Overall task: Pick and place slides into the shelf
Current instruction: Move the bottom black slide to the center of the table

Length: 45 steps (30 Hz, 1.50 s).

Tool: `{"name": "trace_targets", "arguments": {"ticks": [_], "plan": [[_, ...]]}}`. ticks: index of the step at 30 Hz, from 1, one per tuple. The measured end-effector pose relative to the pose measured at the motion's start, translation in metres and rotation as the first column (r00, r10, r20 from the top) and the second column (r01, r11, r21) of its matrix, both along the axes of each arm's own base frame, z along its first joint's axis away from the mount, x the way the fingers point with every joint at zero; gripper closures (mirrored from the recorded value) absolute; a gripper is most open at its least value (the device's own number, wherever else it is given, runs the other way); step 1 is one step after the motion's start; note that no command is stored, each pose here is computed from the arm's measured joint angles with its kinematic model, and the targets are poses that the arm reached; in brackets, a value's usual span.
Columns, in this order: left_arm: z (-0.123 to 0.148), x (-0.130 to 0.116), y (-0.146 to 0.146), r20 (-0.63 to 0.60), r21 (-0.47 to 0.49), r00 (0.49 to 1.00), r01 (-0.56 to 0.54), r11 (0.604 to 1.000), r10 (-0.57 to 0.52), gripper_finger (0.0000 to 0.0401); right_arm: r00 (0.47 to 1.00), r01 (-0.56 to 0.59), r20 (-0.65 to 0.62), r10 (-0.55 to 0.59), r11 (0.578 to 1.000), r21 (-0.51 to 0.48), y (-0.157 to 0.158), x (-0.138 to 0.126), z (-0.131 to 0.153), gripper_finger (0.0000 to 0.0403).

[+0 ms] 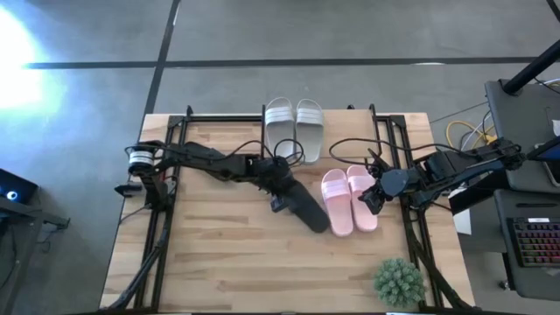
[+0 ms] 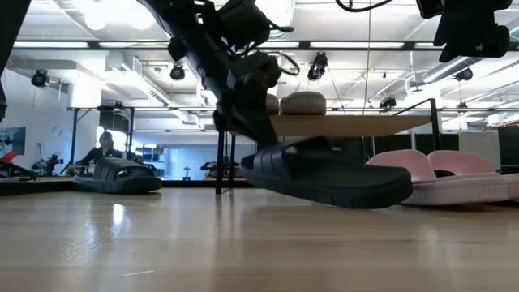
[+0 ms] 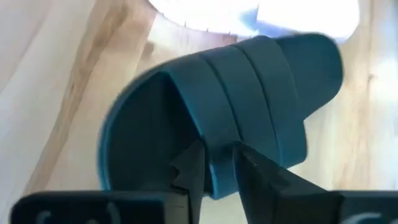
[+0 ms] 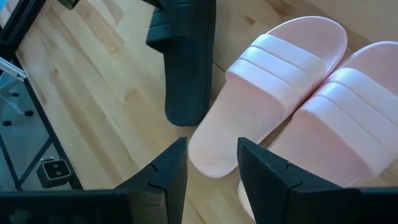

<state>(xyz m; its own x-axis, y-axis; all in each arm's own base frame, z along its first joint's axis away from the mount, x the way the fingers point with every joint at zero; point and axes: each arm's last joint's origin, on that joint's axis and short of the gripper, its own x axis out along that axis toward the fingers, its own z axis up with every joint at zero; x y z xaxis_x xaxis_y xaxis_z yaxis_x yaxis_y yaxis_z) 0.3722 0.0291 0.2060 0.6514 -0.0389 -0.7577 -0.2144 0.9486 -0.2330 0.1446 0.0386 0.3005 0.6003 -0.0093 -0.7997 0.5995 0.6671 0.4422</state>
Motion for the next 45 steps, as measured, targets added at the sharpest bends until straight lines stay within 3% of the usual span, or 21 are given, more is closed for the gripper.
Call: {"name": "trace_targets", "arguments": {"ticks": [5,10,15,18,23,26,30,33,39,45], "plan": [[-0.004,-0.003,0.001,-0.018,-0.018,0.995,-0.098,0.995,0.097,0.0297,1.0,-0.004,0.0,0.004,1.0,-0.003,0.0,0.0,0.0,0.0266],[0.002,-0.005,0.001,-0.006,-0.009,0.992,-0.127,0.992,0.127,0.0252,1.0,-0.004,0.0,0.004,1.0,-0.001,0.0,0.0,0.0,0.0268],[0.021,-0.017,0.001,-0.004,0.012,0.99,-0.143,0.99,0.143,0.0212,1.0,-0.002,0.0,0.002,1.0,0.002,0.0,0.0,0.0,0.0273],[0.037,-0.03,-0.004,-0.016,-0.03,0.991,-0.136,0.99,0.135,0.0207,1.0,-0.003,-0.004,0.003,1.0,0.003,0.0,0.0,0.0,0.0273],[0.028,-0.045,-0.038,-0.062,-0.025,0.998,0.002,1.0,-0.003,0.0261,0.999,0.0,-0.038,0.0,1.0,-0.014,-0.001,-0.003,-0.002,0.0271],[0.011,-0.049,-0.053,-0.068,0.072,0.996,0.054,0.996,-0.049,0.0325,0.999,0.013,-0.047,-0.014,0.999,-0.037,-0.002,-0.003,-0.003,0.0274],[-0.008,-0.049,-0.057,-0.05,0.213,0.999,0.014,0.977,-0.004,0.0392,0.999,0.017,-0.05,-0.02,0.998,-0.058,-0.002,-0.002,-0.004,0.0275],[-0.018,-0.046,-0.051,-0.06,0.212,0.997,-0.029,0.977,0.043,0.0388,0.998,0.02,-0.051,-0.023,0.998,-0.062,-0.002,-0.002,-0.004,0.0272],[-0.037,-0.04,-0.042,-0.123,0.118,0.992,-0.004,0.993,0.019,0.0398,0.998,0.025,-0.056,-0.028,0.998,-0.06,-0.002,-0.002,-0.004,0.0273],[-0.045,-0.038,-0.041,-0.138,0.104,0.989,-0.039,0.994,0.053,0.04,0.997,0.038,-0.063,-0.041,0.998,-0.048,-0.002,-0.003,-0.005,0.0279]]}}
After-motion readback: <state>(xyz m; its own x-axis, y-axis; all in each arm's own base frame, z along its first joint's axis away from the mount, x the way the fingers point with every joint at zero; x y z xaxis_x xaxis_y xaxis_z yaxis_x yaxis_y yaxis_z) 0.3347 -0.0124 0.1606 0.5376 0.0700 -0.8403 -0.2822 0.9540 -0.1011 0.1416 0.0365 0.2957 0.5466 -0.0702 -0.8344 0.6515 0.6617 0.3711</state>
